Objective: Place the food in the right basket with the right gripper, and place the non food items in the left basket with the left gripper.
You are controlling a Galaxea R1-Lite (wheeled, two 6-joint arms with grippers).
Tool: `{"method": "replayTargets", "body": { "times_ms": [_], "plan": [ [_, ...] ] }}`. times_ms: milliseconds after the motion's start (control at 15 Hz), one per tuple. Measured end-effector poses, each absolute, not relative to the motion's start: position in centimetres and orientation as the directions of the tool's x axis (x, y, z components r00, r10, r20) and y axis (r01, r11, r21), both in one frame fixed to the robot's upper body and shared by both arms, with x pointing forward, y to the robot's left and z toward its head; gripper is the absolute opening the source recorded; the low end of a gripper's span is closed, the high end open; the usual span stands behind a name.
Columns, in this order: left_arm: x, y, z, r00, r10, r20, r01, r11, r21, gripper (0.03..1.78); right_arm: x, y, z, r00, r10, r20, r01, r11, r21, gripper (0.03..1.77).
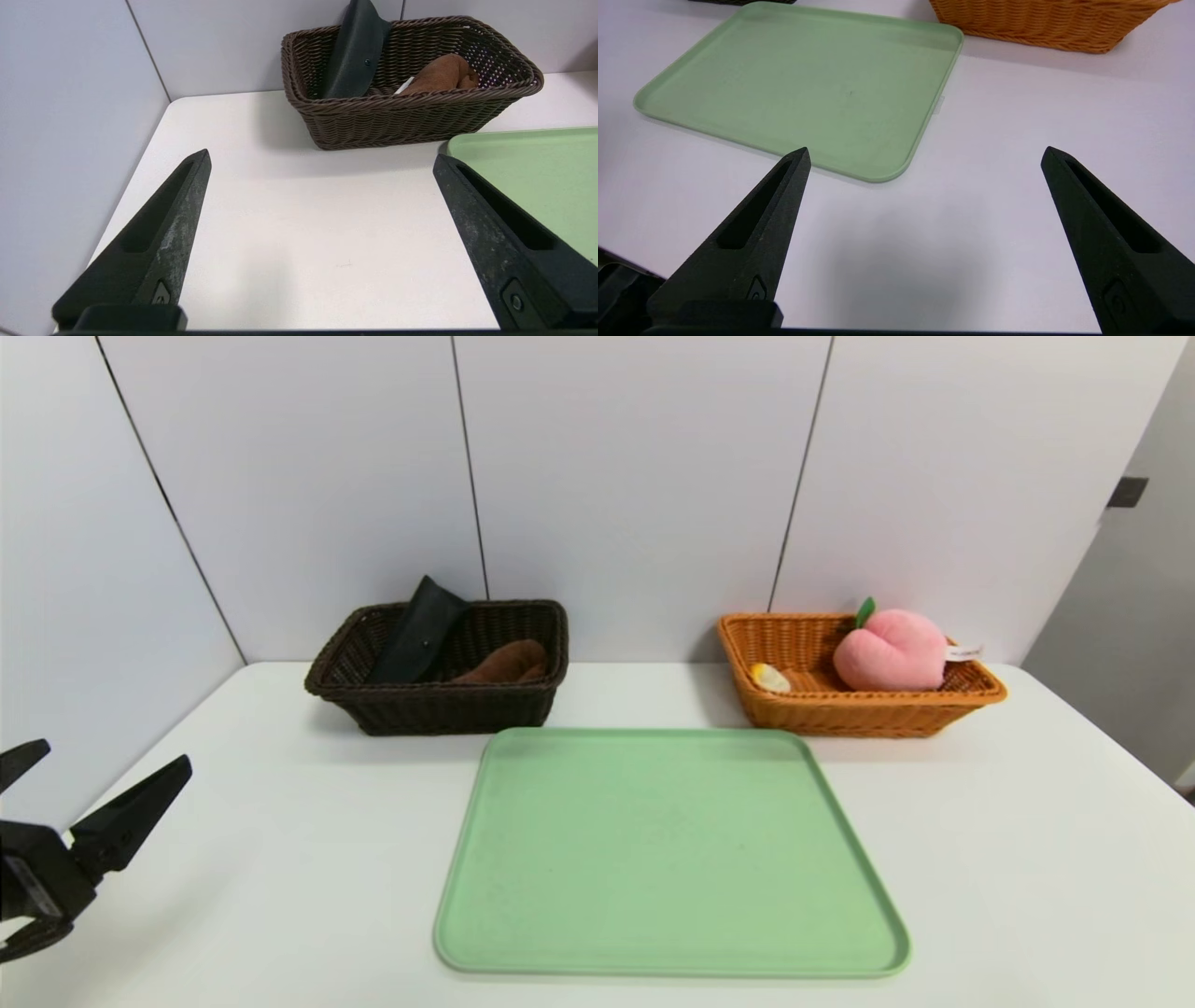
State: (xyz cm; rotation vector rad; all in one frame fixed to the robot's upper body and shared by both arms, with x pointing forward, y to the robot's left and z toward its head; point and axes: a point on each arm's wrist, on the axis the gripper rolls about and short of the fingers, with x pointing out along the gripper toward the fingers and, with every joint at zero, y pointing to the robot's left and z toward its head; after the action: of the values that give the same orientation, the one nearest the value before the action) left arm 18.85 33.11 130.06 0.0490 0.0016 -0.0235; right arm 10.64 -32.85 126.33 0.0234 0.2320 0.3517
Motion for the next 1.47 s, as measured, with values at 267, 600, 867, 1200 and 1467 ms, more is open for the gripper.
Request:
{"method": "replayTargets", "body": {
  "times_ms": [267, 600, 867, 1200, 1467],
  "plan": [
    [15.9, 33.2, 128.1, 0.999, -0.033, 0.034, 0.032, 0.999, 0.029, 1.69, 8.0, -32.7, 124.6, 0.907, 0.362, -0.215, -0.354, 0.932, 0.077, 1.71],
    [12.3, 33.3, 125.4, 0.995, -0.028, 0.099, 0.028, 1.0, -0.003, 1.69, 6.3, -32.7, 123.2, 0.908, 0.379, -0.179, -0.374, 0.925, 0.062, 1.71],
    [9.4, 33.2, 123.2, 0.993, -0.024, 0.115, 0.025, 1.0, -0.006, 1.69, 5.6, -32.7, 122.4, 0.906, 0.398, -0.142, -0.395, 0.917, 0.049, 1.71],
    [6.8, 33.2, 121.2, 0.991, -0.04, 0.129, 0.04, 0.999, -0.005, 1.69, 4.7, -32.7, 121.6, 0.917, 0.392, -0.068, -0.393, 0.92, 0.004, 1.71],
    [6.4, 33.2, 121.0, 0.984, -0.043, 0.17, 0.042, 0.999, 0.008, 1.69, 5.0, -32.8, 121.5, 0.94, 0.34, 0.01, -0.338, 0.938, -0.07, 1.71]
  ]
}}
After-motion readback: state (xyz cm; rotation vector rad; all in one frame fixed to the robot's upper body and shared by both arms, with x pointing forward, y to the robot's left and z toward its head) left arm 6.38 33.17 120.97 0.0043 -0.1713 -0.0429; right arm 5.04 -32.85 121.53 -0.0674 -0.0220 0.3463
